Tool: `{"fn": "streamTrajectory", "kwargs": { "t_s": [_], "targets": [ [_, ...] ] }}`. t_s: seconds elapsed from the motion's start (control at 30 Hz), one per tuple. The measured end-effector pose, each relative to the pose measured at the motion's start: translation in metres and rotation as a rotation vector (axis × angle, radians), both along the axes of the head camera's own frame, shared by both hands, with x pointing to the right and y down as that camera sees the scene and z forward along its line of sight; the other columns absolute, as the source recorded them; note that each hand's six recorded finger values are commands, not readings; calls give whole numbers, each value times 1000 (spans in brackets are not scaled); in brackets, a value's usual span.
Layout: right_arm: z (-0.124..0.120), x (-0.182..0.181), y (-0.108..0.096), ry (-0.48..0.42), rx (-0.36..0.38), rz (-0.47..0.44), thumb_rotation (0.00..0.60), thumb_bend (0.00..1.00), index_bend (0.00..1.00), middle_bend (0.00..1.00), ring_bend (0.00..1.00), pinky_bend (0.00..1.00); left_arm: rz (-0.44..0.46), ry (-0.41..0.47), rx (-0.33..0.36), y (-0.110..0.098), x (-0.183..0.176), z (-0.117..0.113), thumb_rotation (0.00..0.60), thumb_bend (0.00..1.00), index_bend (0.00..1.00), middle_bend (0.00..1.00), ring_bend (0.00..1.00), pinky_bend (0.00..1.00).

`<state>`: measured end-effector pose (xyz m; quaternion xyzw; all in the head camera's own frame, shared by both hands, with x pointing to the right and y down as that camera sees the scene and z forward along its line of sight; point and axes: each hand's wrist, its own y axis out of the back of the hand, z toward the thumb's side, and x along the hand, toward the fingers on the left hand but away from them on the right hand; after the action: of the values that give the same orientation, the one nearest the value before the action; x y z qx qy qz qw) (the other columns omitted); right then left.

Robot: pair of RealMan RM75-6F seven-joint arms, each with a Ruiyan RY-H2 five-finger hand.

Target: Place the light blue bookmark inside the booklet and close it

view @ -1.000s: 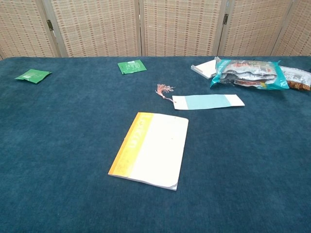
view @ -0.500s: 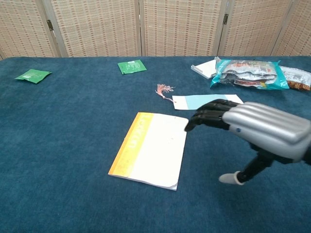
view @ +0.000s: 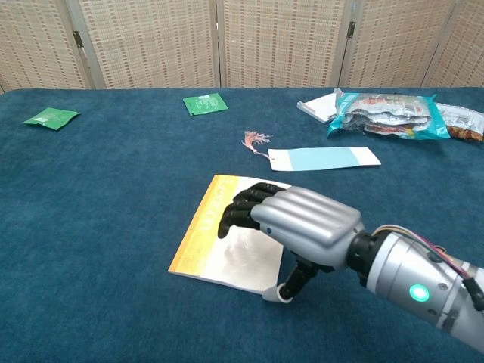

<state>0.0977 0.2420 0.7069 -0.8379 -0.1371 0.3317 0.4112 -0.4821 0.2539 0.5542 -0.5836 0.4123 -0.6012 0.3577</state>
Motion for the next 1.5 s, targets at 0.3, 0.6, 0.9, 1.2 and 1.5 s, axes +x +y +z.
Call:
{"fn": "streamTrajectory", "kwargs": {
  "t_s": [0.3,0.6,0.9,1.2,1.5],
  "targets": [
    [8,-11,2,13,-1,-17,600,98,284,196,101,84,-6,-2,-2,2,-4,1,600,269,191,163,152,202],
    [14,-4,-5,52,9,-5,600,157,292,196,101,84,-10,-2,-1,3,-6,2,600,269,191,163,152,202],
    [13,9,-15,86,32,10,600,192,293,196,101,84,-14,-5,-2,4,-8,2,600,269,191,163,152,202],
    [19,11,-11,115,22,-1,600,192,293,196,101,84,-17,-6,-5,5,-9,2,600,269,191,163,152,202],
    [23,11,-16,133,31,2,600,229,320,196,101,84,-20,-6,-6,6,-11,3,600,269,191,163,152,202]
  ]
}}
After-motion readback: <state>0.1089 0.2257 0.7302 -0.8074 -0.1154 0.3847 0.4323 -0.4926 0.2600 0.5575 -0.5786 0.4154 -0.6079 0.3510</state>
